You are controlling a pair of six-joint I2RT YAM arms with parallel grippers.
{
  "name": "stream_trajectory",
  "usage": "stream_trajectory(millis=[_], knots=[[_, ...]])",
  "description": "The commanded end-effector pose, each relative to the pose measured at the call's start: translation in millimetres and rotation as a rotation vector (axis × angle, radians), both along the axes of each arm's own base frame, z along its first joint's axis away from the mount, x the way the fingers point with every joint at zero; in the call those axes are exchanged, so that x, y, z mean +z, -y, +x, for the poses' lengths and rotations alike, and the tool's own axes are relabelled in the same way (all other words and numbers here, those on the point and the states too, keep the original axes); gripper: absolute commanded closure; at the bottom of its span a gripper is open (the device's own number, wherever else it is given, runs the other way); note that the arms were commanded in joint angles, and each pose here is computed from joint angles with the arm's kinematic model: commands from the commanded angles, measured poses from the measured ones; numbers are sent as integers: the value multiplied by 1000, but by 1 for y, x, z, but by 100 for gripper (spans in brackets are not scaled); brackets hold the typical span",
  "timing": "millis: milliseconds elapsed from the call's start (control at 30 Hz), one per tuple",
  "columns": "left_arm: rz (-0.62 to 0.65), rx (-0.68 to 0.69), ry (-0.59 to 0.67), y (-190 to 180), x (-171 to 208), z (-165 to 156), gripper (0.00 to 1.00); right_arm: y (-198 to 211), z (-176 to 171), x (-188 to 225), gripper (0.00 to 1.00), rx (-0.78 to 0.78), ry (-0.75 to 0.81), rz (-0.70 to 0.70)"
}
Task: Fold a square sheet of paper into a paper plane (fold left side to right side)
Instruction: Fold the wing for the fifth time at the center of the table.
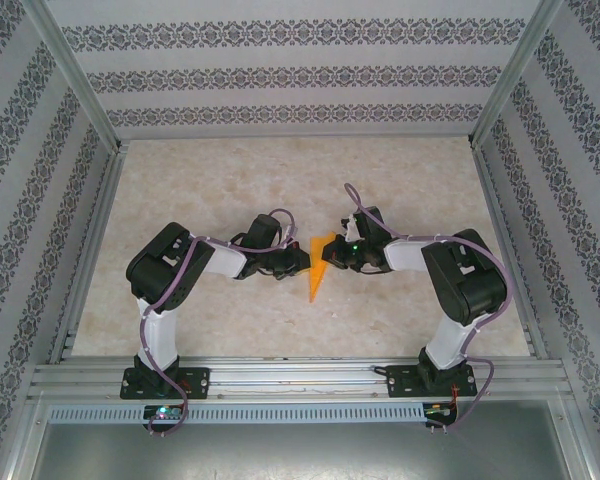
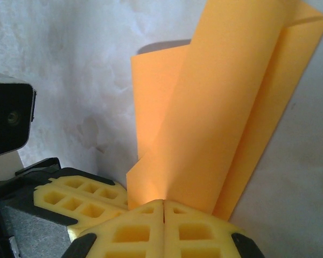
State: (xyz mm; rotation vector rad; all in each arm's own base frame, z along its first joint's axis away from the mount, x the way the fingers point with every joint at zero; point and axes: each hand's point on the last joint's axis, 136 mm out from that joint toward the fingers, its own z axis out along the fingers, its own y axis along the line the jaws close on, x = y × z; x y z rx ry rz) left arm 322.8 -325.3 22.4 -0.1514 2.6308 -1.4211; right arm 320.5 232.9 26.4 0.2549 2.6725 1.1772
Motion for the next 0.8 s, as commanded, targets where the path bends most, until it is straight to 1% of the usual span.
stream_trajectory(millis=[0,433,633,767], knots=[[145,54,-34,-15,-49,1,100,-2,-1,-6,100,13,-9,-25],[146,53,-44,-15,-52,0,100,6,-7,-18,100,1,-53,-72],[135,49,-36,-13,-49,1,100,16,-17,-30,100,-17,-114,-127],[126,38,2,-12,-34,3,94,24,-26,-40,100,-30,-158,-162]])
